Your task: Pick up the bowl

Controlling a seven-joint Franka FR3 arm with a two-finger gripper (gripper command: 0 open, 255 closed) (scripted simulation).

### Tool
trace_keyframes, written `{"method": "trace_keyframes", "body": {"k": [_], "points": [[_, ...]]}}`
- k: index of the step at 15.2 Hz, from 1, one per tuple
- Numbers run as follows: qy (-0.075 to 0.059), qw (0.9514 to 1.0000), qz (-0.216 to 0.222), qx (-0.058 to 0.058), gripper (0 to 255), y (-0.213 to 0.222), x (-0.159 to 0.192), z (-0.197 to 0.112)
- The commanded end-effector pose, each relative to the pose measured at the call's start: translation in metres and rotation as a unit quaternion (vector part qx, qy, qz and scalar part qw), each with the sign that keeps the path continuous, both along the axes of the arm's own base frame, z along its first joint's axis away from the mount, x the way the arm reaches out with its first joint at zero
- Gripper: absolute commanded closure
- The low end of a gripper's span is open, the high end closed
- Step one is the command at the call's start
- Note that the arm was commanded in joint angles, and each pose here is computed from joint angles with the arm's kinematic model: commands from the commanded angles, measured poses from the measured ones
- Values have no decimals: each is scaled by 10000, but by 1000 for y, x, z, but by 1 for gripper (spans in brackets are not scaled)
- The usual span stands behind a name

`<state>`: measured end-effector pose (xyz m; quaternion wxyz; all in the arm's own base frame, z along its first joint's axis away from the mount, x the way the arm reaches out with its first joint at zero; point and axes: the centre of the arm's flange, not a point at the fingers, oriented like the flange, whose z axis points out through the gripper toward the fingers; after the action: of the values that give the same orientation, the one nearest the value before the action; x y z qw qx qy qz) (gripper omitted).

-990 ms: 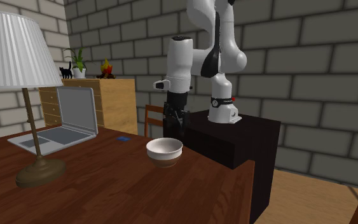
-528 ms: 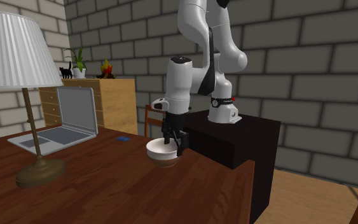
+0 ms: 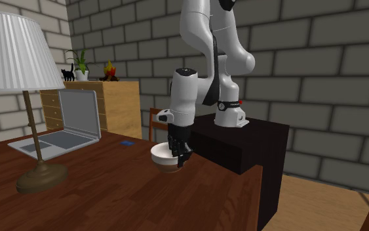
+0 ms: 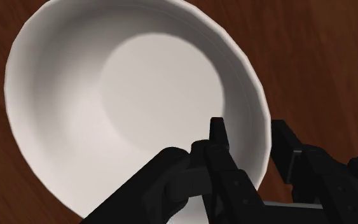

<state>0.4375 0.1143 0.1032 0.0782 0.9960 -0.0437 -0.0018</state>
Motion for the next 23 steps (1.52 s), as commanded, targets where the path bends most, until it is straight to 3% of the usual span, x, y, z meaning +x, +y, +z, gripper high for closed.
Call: {"method": "trace_keyframes", "body": {"k": [1, 8, 23], "points": [[-1, 10000, 0, 0, 255, 0, 0, -1], [-1, 10000, 0, 1, 255, 0, 0, 0], [-1, 10000, 0, 1, 255, 0, 0, 79]]}}
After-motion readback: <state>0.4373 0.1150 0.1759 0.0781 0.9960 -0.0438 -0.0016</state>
